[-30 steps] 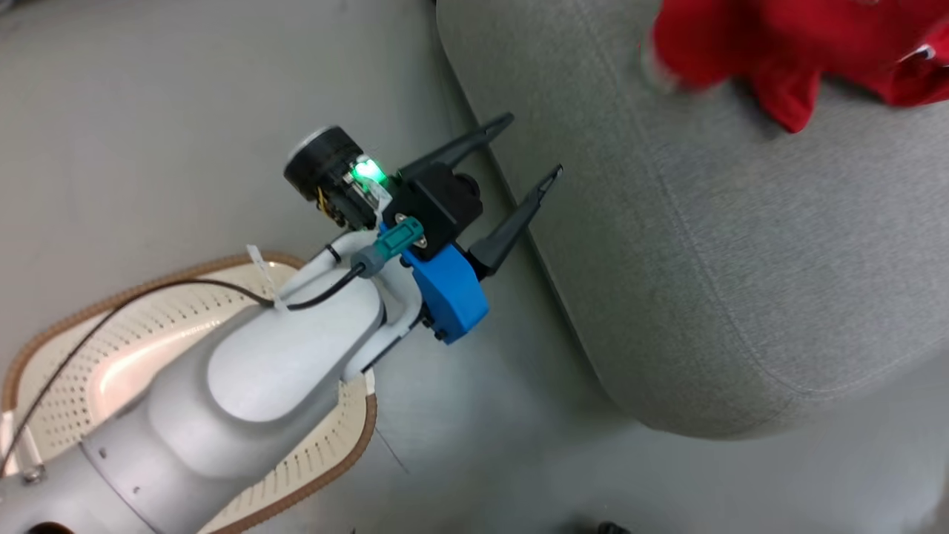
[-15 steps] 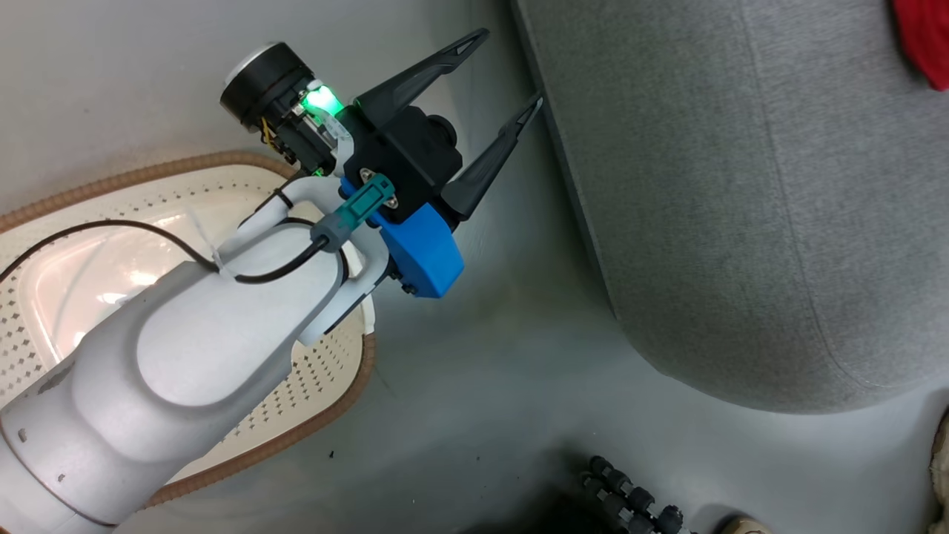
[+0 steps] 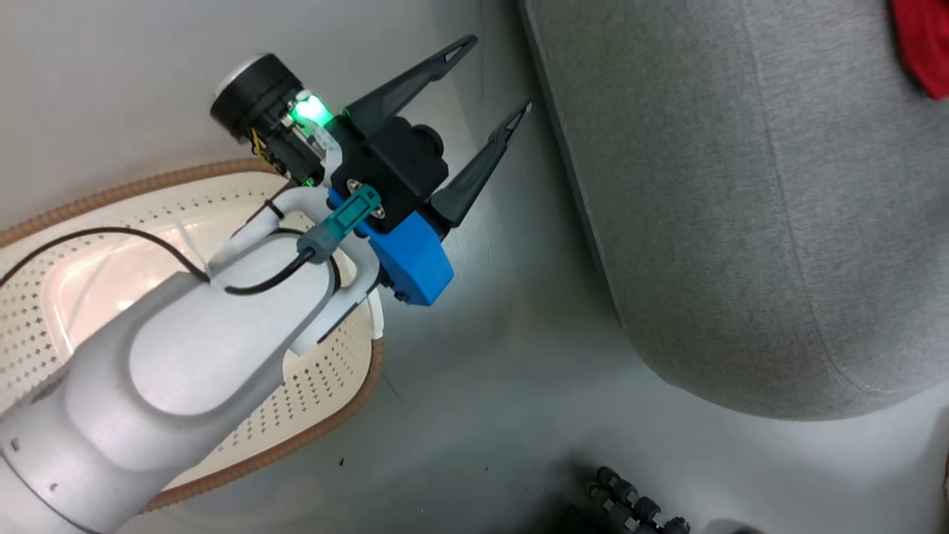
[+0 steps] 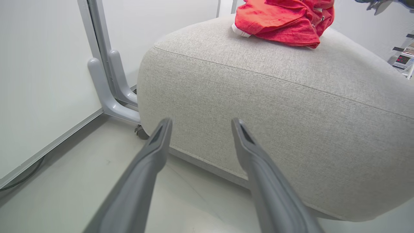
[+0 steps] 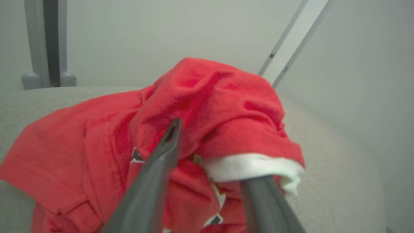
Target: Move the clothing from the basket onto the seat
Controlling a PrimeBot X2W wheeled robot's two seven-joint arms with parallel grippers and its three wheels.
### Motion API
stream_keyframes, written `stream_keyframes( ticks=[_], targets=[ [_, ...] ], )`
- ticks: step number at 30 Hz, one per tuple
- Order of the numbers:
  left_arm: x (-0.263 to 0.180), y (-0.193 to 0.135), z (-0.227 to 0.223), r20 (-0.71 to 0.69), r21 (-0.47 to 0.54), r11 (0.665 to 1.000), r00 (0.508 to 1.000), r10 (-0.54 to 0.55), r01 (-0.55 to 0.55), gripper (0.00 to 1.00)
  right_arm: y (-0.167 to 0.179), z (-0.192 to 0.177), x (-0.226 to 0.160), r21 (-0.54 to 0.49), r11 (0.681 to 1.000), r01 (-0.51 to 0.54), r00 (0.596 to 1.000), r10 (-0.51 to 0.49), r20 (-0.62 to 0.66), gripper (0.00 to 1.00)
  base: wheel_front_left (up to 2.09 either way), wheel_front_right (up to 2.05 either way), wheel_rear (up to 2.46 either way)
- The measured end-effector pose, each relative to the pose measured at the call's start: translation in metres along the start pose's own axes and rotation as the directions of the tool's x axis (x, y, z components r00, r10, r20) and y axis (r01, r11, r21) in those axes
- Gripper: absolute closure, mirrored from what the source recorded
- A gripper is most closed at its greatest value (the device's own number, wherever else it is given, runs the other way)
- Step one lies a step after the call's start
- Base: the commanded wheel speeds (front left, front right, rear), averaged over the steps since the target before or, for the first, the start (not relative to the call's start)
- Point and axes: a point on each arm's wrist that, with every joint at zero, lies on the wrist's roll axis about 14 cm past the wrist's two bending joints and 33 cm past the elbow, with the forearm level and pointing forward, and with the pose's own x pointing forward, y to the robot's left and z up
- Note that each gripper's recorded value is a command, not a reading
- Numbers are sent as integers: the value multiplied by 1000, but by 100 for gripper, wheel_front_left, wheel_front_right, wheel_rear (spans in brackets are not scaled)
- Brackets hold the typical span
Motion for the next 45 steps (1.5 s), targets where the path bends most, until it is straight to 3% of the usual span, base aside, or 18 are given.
stream_keyframes(
  ticks=[9,14,19,24,28,35,45],
  targets=[
    [-5,-19,38,49,6,1000,999,10,-11,0,-32,0,-53,0,1000,23,1000,-23,-18,0,0,0,0],
    [-12,-26,66,88,12,999,995,49,-51,0,-52,33,-68,25,999,34,997,-35,70,0,0,0,0],
    [-28,-24,97,128,4,990,982,140,-141,0,-46,71,-81,38,999,-33,984,26,178,0,0,0,0],
    [-59,-10,126,158,-4,959,947,280,-283,0,-17,101,-99,65,987,-149,955,127,268,0,0,0,0],
    [-95,6,154,217,-2,913,891,399,-408,0,20,123,-110,84,962,-259,916,217,336,0,0,0,0],
    [-177,28,168,255,-26,785,755,604,-619,0,93,157,-137,138,880,-455,827,360,431,0,0,0,0],
    [-277,18,163,266,-78,609,572,776,-789,0,152,170,-188,195,766,-613,742,473,475,0,0,0,0]
  ],
)
